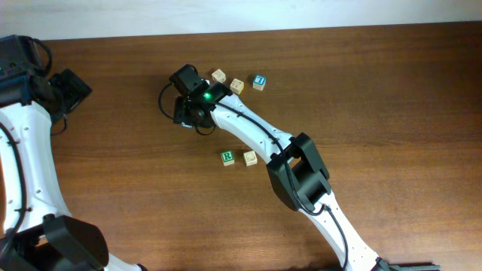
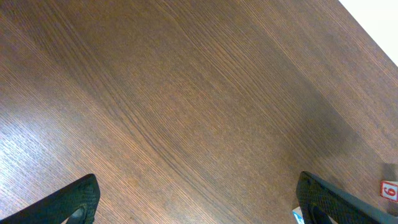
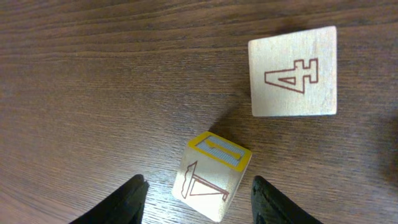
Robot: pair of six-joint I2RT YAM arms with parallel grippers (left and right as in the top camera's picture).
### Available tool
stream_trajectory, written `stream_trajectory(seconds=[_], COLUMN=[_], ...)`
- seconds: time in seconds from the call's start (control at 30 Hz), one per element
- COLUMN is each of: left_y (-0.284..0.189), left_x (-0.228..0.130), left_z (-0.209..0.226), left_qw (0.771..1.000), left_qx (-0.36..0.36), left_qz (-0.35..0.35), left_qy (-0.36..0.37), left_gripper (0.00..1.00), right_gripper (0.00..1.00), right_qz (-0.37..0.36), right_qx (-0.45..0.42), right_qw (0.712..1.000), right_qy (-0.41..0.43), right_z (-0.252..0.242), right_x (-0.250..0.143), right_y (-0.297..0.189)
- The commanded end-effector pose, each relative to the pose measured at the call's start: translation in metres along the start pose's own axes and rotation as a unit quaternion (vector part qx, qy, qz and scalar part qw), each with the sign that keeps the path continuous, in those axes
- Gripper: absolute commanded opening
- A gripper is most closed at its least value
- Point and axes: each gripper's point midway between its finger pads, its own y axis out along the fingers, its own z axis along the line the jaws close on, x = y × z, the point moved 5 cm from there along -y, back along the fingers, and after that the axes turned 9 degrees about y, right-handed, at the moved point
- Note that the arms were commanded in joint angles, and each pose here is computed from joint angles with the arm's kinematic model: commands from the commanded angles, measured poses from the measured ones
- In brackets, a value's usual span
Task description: Rotate 5 blocks
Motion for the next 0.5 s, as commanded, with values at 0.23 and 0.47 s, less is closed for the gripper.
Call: stream_trajectory(seconds=[0.23, 0.47], left_y=[-0.006, -0.006], left_x=[0.004, 0.004], left_z=[-0.001, -0.001], left_qw=[1.000, 1.000], left_qx=[-0.006, -0.006], left_qz=[-0.008, -0.008], left_qy=[-0.008, -0.008], left_gripper=[0.99, 0.99], right_gripper=[0.52, 0.40], right_qz=[-0.004, -0.008], right_qx=[-0.020, -0.034], right_qw=[0.999, 0.998], right_qy=[-0.041, -0.052], right_z=[-0.008, -0.014], right_x=[-0.002, -0.001], right_y=[0.014, 0.017])
